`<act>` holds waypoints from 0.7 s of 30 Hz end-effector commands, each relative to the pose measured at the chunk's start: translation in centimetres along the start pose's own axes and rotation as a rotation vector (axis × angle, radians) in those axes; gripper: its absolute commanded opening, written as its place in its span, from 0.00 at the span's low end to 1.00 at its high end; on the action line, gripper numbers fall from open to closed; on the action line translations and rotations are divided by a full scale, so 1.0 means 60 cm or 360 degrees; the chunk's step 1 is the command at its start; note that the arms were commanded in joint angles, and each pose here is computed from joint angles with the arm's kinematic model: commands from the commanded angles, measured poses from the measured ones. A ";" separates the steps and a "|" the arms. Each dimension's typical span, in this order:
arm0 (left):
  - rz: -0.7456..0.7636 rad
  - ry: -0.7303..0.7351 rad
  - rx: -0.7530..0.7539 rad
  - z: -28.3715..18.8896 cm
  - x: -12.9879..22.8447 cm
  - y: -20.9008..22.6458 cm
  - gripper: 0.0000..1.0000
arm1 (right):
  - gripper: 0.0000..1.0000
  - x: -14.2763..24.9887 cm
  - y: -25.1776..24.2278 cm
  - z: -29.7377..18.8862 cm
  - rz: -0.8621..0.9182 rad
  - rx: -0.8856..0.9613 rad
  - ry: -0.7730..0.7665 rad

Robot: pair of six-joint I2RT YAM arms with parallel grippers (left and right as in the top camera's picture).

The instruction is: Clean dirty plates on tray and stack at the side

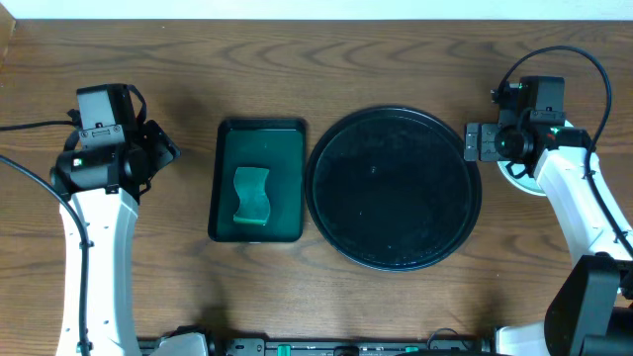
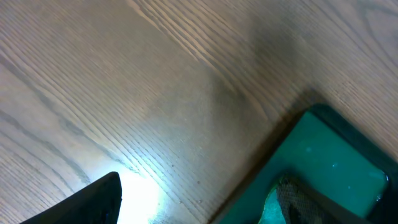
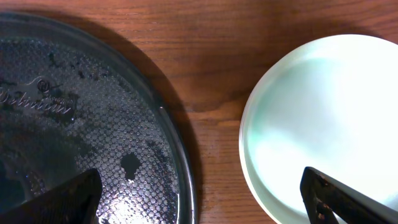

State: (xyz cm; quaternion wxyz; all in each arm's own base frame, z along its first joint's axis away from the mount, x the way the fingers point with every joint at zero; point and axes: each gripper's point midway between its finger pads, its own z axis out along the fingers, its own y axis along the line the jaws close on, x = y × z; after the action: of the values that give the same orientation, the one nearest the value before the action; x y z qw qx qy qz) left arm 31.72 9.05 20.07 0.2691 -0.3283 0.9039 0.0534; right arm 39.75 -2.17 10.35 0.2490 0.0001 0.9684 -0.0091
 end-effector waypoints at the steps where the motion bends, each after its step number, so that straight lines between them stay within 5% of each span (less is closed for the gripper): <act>1: -0.0013 -0.0034 -0.0002 -0.008 -0.010 0.002 0.81 | 0.99 -0.004 0.005 -0.008 -0.0030 -0.0006 -0.0021; 12: -0.0013 -0.0034 -0.0002 -0.008 -0.010 0.002 0.81 | 0.99 -0.037 0.007 -0.074 -0.0038 0.0000 -0.0208; 21: -0.0013 -0.0034 -0.0002 -0.008 -0.010 0.002 0.80 | 0.99 -0.083 0.008 -0.256 -0.0046 0.0024 -0.0683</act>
State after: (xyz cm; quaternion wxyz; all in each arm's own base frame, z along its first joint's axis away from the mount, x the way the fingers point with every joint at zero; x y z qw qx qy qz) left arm 31.72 9.05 20.07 0.2691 -0.3283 0.9039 0.0534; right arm 37.83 -1.91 23.31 0.4130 -0.0028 0.9106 -0.0182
